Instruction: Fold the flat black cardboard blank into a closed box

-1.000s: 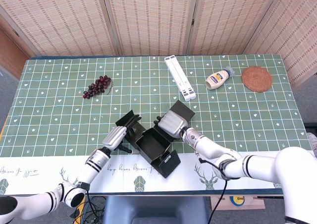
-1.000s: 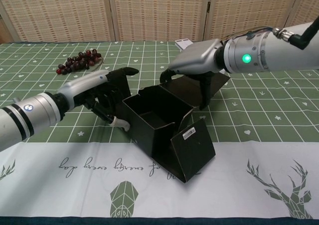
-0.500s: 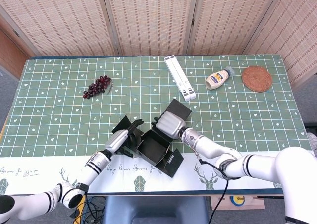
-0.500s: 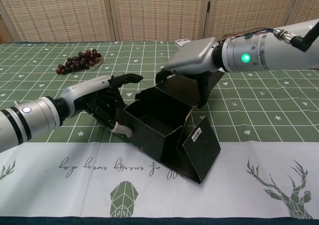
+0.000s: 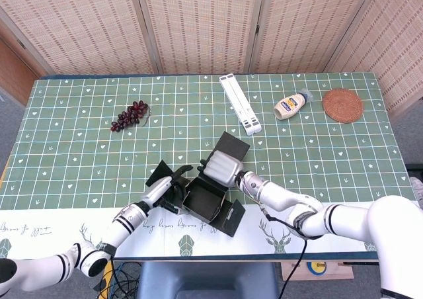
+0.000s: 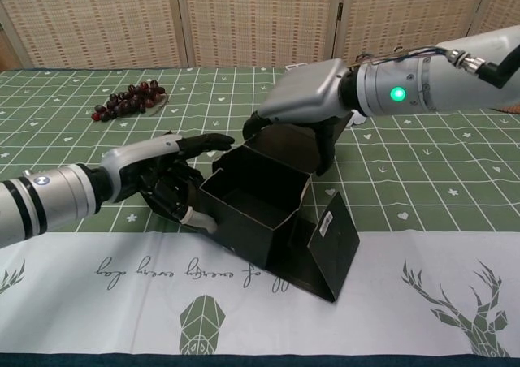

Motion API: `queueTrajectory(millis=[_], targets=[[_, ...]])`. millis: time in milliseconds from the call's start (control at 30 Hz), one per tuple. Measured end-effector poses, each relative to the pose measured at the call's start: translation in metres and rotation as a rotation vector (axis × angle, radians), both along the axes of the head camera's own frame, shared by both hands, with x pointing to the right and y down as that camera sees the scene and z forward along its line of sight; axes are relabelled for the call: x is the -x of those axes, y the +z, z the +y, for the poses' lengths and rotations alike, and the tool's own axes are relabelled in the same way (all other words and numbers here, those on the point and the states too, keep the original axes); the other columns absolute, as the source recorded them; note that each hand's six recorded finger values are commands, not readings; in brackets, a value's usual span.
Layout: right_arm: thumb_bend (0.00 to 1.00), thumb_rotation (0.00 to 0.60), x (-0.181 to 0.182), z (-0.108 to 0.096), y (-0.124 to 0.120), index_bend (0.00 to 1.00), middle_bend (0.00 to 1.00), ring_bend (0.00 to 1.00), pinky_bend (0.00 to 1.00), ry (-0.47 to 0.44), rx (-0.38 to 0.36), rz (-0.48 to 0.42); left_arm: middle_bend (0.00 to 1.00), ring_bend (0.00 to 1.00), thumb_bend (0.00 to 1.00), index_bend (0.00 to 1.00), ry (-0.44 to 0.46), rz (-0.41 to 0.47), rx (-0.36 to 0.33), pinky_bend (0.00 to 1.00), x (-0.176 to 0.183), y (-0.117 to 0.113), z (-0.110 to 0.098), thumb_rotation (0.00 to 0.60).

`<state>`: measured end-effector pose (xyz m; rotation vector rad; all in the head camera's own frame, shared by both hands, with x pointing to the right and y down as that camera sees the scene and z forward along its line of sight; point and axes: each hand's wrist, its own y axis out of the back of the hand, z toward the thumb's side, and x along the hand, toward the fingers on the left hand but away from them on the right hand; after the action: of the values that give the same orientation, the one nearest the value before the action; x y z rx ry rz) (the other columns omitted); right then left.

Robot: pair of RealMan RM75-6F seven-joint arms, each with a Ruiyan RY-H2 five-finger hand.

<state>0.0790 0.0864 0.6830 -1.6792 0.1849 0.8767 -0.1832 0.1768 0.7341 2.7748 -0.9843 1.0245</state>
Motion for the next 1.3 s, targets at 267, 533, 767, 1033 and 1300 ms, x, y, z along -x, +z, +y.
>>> queueTrajectory(millis=[267,533,767,1033,1300], targets=[[0.2,0.6,0.002,0.0,-0.003,0.31,0.43,0.79,0.92,-0.055,-0.032,-0.023,0.08,0.52,0.03,0.06,0.006,0.027,0.065,0.69,-0.003,0.002,0.005,0.6],[0.2,0.6,0.008,0.0,-0.005,0.31,0.43,0.8,0.92,-0.099,-0.053,-0.057,0.11,0.52,0.03,0.08,-0.002,0.065,0.134,0.69,-0.004,0.002,0.009,0.6],[0.2,0.6,0.013,0.0,-0.007,0.31,0.43,0.8,0.92,-0.149,-0.087,-0.088,0.15,0.53,0.03,0.1,-0.001,0.099,0.19,0.69,-0.006,0.001,0.013,0.6],[0.2,0.6,0.021,0.0,-0.007,0.26,0.36,0.8,0.92,-0.182,-0.128,-0.131,0.27,0.57,0.03,0.21,-0.02,0.144,0.247,0.69,-0.009,0.002,0.017,0.6],[0.2,0.6,0.022,0.003,-0.004,0.0,0.04,0.74,0.92,-0.179,-0.135,-0.126,0.28,0.57,0.03,0.22,-0.029,0.157,0.253,0.69,-0.01,0.003,0.018,0.6]])
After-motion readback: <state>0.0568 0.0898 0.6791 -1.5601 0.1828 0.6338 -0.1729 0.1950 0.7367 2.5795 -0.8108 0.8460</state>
